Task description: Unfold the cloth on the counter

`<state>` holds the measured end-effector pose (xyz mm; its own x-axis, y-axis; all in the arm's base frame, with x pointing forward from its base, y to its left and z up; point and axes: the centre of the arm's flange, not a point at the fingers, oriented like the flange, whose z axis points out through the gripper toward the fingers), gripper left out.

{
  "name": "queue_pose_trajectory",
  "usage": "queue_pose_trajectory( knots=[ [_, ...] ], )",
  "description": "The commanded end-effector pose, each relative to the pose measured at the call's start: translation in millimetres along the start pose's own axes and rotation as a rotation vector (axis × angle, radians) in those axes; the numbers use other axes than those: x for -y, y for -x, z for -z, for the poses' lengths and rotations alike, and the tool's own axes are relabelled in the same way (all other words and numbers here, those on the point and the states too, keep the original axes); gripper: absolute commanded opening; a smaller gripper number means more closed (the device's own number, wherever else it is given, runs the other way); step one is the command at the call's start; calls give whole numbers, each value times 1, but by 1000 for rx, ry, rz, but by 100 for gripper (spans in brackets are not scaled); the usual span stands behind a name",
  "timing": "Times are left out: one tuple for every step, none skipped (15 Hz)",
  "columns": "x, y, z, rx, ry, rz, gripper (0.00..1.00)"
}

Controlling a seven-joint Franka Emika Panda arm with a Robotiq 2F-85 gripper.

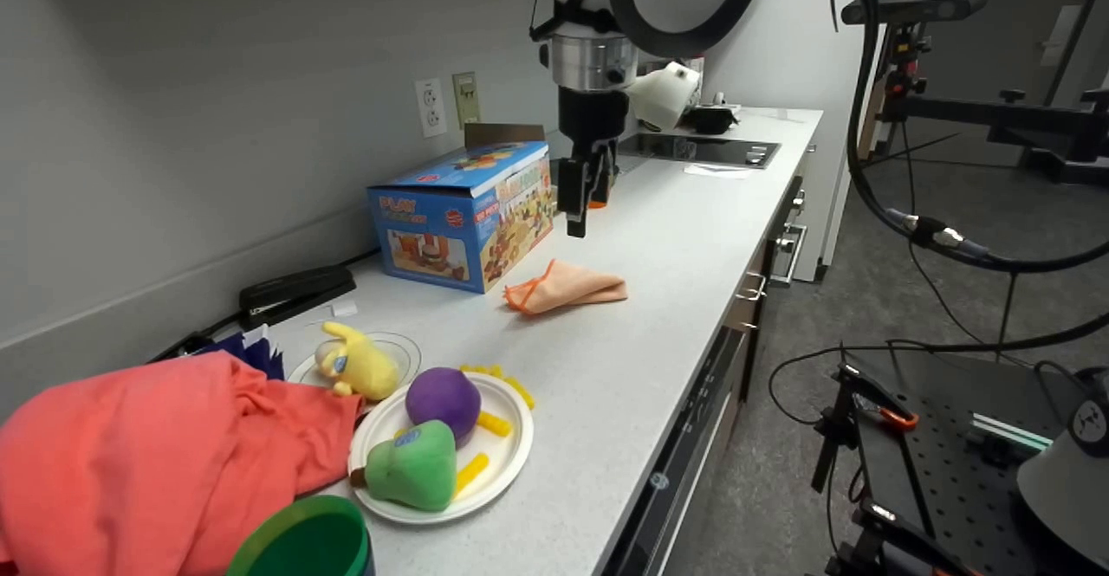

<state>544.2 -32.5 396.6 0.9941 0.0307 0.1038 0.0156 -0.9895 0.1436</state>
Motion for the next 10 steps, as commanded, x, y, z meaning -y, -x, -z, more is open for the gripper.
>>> queue_pose_trajectory(
  knots=[
    [0,-5,-12,36,24,16,100],
    [0,-8,-21,58,24,25,100],
    [2,-11,-31,76,16,29,100],
    [3,-15,-41,92,23,35,100],
    [3,-18,-51,107,26,43,100],
    [3,-21,-61,120,38,51,100],
    [4,-25,-68,127,49,63,100],
    [7,-31,-76,126,63,75,100],
    [13,-37,-84,125,73,89,100],
    [17,-44,-89,124,83,100,100]
  ],
)
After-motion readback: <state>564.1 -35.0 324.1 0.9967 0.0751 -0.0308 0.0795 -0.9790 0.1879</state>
